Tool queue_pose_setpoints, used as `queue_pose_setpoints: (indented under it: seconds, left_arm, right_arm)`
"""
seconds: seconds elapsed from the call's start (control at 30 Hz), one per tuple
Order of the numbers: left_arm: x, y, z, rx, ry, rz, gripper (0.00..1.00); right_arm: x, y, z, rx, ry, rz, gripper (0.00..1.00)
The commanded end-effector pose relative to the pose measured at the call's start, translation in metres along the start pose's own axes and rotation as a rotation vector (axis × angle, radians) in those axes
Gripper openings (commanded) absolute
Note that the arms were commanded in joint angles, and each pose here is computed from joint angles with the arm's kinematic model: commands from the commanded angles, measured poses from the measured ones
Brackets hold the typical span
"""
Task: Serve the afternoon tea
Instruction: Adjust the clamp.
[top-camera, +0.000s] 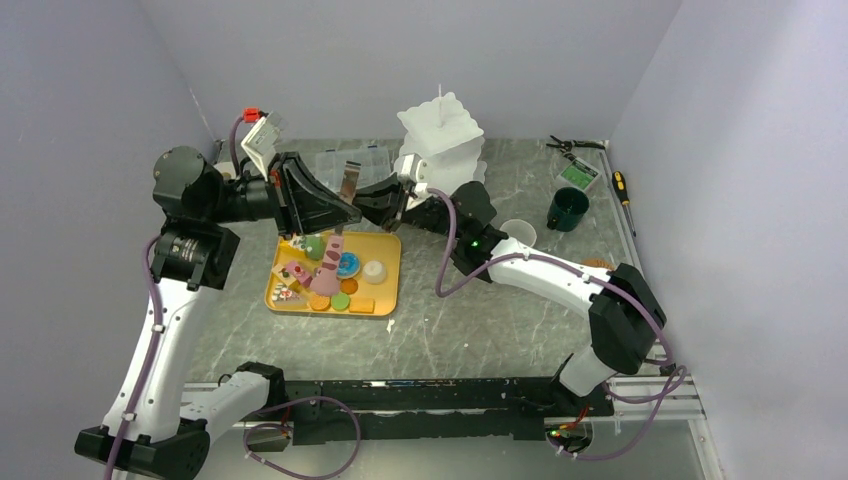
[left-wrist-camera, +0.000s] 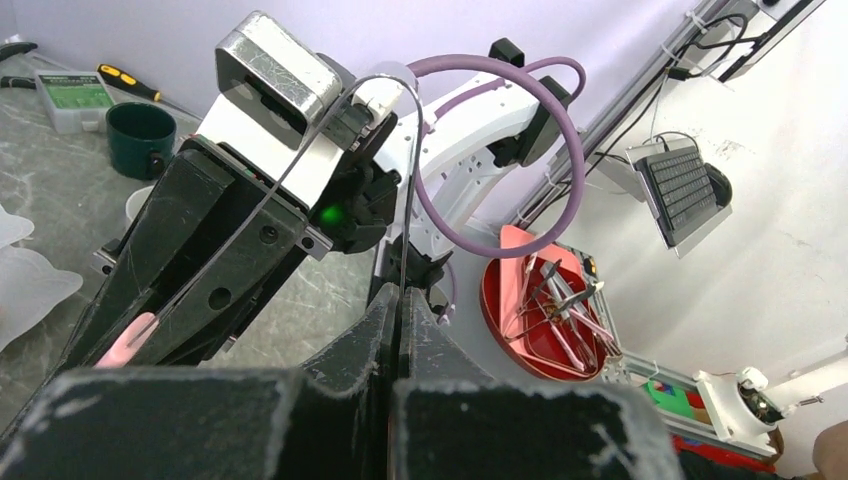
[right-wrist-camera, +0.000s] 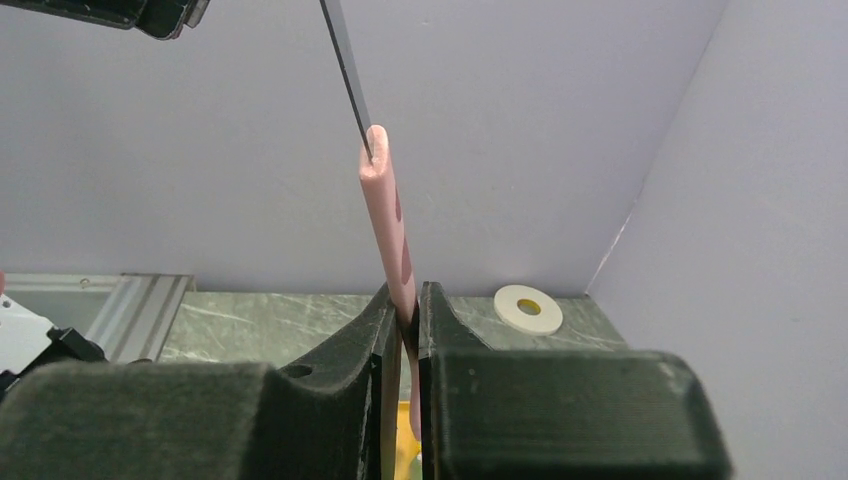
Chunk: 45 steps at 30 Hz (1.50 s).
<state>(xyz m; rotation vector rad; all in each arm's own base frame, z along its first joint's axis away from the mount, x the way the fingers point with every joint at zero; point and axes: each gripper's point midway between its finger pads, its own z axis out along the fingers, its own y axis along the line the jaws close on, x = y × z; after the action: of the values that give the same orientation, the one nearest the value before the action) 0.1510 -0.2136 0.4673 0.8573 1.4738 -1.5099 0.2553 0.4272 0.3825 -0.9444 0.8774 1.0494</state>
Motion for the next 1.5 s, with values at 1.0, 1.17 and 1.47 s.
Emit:
queue_pose_setpoints:
  seconds: [1.0,1.17,1.47]
  left_arm:
    - [0.047,-0.011,-0.017,0.058,0.190,0.302,0.03]
    - [0.045,-0.013,-0.016,0.067,0.187,0.303,0.03]
    - [0.043,-0.018,-0.017,0.064,0.179,0.315,0.03]
  right_arm:
    - [-0.114,0.034,-0.035,-0.134,-0.038,0.114,0.59]
    - [-0.110,0.042,-0.021,-0.162,-0.044,0.136,0.59]
    - [-0.104,0.050,0.008,-0.187,-0.078,0.177,0.52]
